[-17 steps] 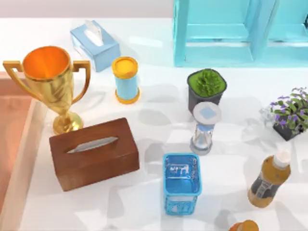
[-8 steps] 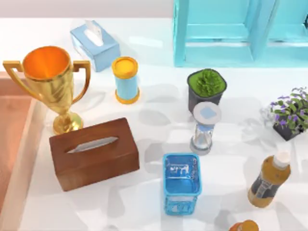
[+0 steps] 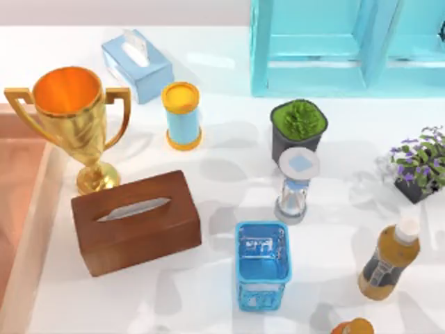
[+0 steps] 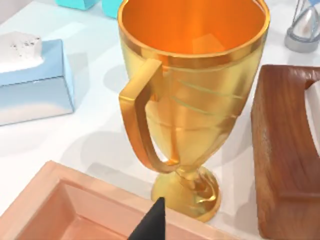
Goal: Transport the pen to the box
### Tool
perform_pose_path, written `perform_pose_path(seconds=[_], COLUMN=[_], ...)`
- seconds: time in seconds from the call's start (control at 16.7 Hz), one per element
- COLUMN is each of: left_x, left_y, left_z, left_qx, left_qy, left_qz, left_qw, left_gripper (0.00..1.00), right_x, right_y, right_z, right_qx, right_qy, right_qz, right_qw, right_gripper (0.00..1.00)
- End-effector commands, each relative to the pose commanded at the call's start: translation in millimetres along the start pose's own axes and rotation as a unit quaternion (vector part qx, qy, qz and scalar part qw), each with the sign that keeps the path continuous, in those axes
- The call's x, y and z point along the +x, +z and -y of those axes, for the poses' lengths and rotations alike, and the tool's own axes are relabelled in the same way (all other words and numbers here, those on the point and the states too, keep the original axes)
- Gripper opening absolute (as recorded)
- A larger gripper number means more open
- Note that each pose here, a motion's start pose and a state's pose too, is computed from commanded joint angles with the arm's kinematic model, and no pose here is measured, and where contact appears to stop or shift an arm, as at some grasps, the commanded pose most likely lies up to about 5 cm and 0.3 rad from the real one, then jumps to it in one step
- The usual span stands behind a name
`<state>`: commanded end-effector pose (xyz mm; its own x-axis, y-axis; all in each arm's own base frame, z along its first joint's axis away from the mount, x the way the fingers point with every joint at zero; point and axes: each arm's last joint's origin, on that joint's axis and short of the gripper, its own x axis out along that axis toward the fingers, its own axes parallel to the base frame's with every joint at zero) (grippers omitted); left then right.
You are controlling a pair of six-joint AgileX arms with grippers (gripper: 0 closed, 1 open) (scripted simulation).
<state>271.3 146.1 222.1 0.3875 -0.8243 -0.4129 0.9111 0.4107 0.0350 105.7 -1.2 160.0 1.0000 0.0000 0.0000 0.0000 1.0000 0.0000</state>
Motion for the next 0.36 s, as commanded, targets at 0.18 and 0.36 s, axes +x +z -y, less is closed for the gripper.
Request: perform_pose_path(seconds=[0.18, 0.36], left_x=[0.0, 0.0], left_y=[0.0, 0.0], left_z=[0.0, 0.0], left_qx=[0.000, 0.000], left_qy=[0.000, 0.000], left_qz=[0.000, 0.000], left_qw=[1.000, 1.000], left_gripper=[1.00, 1.00], right_x=[0.0, 0.0], right_y=[0.0, 0.0], right_z=[0.0, 0.0], right_qx=[0.000, 0.000], right_qy=[0.000, 0.000], right_qz=[0.000, 0.000], right_qw=[1.000, 1.000], right_gripper=[1.00, 1.00])
